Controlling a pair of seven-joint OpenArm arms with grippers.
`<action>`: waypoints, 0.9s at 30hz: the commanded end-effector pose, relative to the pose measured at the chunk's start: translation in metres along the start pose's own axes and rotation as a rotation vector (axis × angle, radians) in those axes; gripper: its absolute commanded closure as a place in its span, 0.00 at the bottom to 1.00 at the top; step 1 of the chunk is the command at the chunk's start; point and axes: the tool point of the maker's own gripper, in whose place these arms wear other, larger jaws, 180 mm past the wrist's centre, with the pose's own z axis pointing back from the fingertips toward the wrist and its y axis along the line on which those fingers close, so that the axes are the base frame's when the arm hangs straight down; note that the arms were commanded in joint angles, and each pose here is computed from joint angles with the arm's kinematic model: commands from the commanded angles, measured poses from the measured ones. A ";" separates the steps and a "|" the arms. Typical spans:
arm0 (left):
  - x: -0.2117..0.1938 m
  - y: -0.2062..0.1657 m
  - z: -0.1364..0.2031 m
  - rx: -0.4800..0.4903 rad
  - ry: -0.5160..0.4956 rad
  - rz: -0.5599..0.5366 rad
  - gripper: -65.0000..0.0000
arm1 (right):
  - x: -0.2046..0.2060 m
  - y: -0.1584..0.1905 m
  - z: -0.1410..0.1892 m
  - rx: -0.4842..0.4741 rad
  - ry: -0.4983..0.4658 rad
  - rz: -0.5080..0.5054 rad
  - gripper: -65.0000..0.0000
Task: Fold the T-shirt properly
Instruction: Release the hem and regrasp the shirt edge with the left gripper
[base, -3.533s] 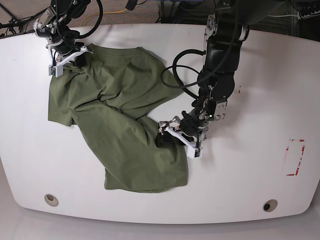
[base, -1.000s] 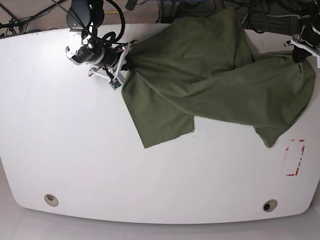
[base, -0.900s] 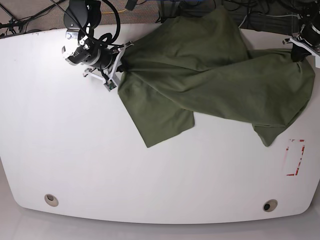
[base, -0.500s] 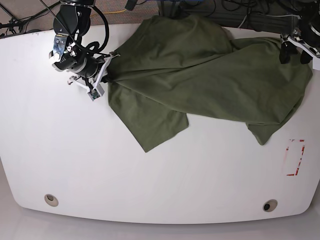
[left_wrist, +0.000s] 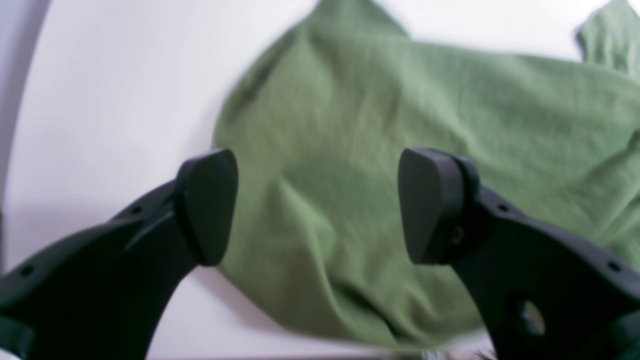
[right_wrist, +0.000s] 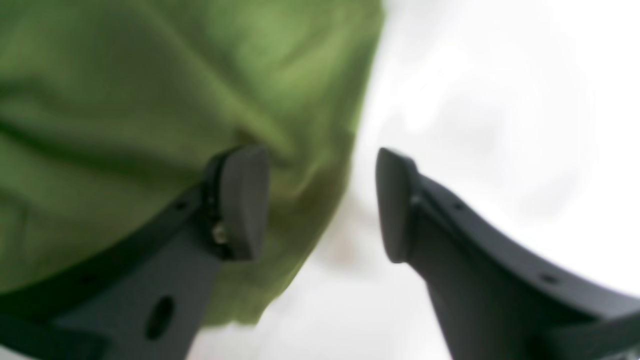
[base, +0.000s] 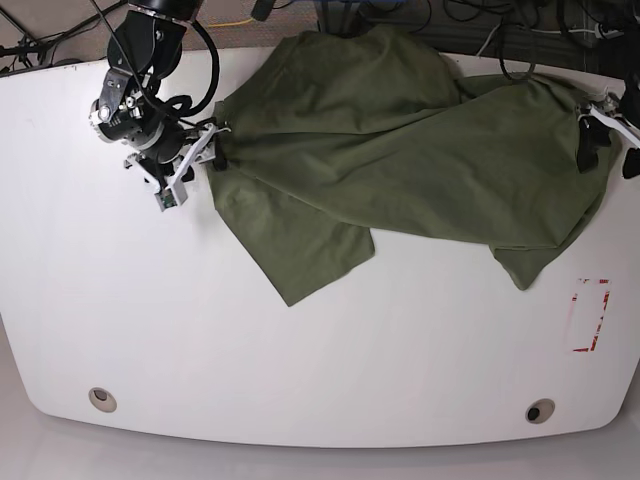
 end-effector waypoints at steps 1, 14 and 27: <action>0.016 0.007 -0.005 0.036 -0.024 -0.060 0.28 | 0.006 -0.006 -0.006 0.009 -0.020 -0.026 0.43; 0.047 0.035 -0.102 0.133 0.048 -0.071 0.28 | 0.009 0.013 -0.021 0.137 -0.061 -0.118 0.43; 0.033 0.029 -0.166 0.030 0.034 -0.027 0.28 | -0.004 0.020 -0.019 0.164 -0.040 -0.143 0.51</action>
